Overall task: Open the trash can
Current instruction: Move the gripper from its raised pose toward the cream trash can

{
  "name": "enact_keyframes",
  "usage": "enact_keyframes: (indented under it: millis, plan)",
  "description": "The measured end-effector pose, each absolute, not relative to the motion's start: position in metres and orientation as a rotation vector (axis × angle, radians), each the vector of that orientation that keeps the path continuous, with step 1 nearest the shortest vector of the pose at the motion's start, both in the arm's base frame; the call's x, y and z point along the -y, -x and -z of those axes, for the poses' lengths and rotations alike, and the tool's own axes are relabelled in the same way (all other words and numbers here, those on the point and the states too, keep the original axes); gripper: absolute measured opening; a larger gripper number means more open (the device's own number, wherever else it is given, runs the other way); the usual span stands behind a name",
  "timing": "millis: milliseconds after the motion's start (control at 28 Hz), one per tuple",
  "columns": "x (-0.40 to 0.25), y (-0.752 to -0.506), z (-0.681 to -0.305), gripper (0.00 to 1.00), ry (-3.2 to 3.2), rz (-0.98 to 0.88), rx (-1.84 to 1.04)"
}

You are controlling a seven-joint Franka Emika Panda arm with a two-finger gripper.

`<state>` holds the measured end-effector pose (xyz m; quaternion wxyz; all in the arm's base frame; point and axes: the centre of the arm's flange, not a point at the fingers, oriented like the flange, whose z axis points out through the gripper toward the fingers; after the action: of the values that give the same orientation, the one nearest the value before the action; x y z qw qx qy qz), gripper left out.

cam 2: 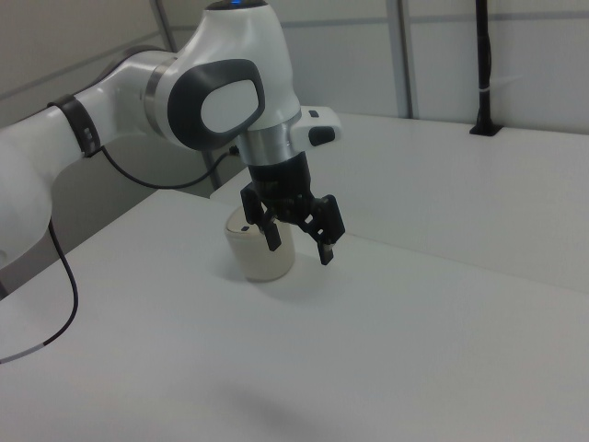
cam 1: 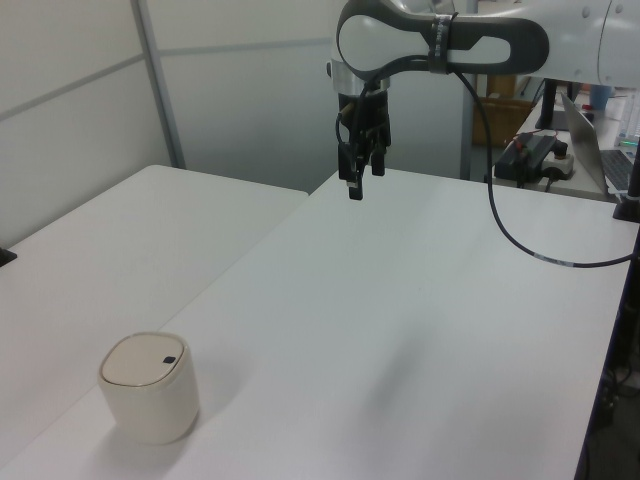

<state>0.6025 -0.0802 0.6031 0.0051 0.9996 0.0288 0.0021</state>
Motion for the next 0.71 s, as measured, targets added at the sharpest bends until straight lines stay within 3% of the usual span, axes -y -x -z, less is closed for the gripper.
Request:
enact_keyframes:
  millis: [286,536,679,714]
  plan:
    - [0.0791,-0.6026,-0.6019,0.99,-3.131,-0.003,-0.097]
    - [0.0786,-0.6026,-0.6010,0.70,-3.130,0.000,-0.116]
    - [0.0783,-0.6026,-0.6004,0.58,-3.134,0.001,-0.117]
    - [0.0778,-0.6027,-0.6002,0.49,-3.138,0.001,-0.117]
